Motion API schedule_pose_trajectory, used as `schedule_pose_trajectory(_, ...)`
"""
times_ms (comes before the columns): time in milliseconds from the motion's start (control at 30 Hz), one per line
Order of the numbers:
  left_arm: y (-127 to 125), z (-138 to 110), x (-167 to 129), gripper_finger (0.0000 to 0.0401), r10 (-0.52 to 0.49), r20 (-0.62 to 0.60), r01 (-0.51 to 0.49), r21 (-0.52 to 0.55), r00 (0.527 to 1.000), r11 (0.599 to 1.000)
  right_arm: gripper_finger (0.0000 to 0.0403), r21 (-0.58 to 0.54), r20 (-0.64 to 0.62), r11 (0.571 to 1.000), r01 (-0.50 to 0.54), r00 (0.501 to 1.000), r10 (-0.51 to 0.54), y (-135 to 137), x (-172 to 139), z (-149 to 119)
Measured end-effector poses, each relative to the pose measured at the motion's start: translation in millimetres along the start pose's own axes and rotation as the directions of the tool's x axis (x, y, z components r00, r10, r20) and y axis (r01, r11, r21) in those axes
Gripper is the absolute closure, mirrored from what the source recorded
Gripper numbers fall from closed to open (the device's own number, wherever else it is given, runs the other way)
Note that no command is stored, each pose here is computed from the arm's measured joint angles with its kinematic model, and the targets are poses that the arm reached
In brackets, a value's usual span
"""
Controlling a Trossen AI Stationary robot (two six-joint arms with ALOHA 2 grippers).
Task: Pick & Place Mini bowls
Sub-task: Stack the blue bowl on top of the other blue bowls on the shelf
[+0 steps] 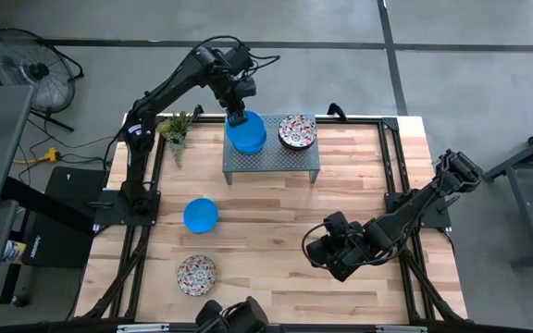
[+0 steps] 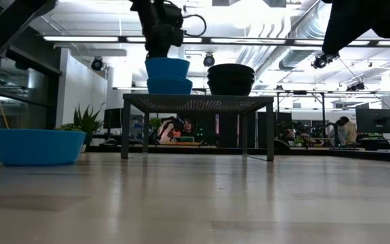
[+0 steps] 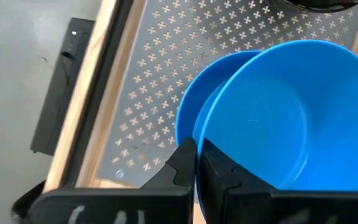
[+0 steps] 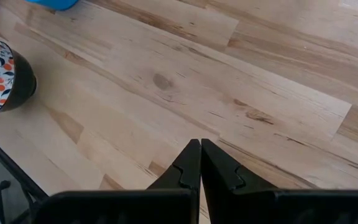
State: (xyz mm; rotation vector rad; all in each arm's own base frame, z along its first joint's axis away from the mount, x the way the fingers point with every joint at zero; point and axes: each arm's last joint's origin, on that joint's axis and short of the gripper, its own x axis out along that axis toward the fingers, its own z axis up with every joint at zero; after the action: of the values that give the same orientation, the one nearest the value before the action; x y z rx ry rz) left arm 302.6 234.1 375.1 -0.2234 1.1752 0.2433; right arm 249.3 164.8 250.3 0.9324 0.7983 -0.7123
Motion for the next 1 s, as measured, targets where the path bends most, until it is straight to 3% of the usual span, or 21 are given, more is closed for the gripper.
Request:
schedule_pose_trajectory(133, 1, 1, 13, 0.0401, -0.002, -0.052, 0.002, 0.009, 0.999, 1.0, 0.0403, 0.0, 0.0, 1.0, 0.0, 1.0, 0.0, 0, 0, 0)
schedule_pose_trajectory(500, 3, 4, 16, 0.0401, 0.008, -0.039, -0.007, 0.029, 0.999, 1.0, 0.0403, 0.003, -0.004, 1.0, 0.0, 1.0, 0.0, 0, 0, 0)
schedule_pose_trajectory(800, 3, 4, 23, 0.0401, -0.042, -0.057, 0.044, 0.047, 0.998, 0.998, 0.0403, 0.004, -0.004, 1.0, 0.0, 1.0, 0.0, 0, 0, 0)
schedule_pose_trajectory(1000, 4, 6, 22, 0.0396, -0.013, -0.041, 0.015, 0.059, 0.999, 0.998, 0.0403, 0.004, -0.006, 1.0, 0.0, 1.0, 0.0, 0, 0, 0)
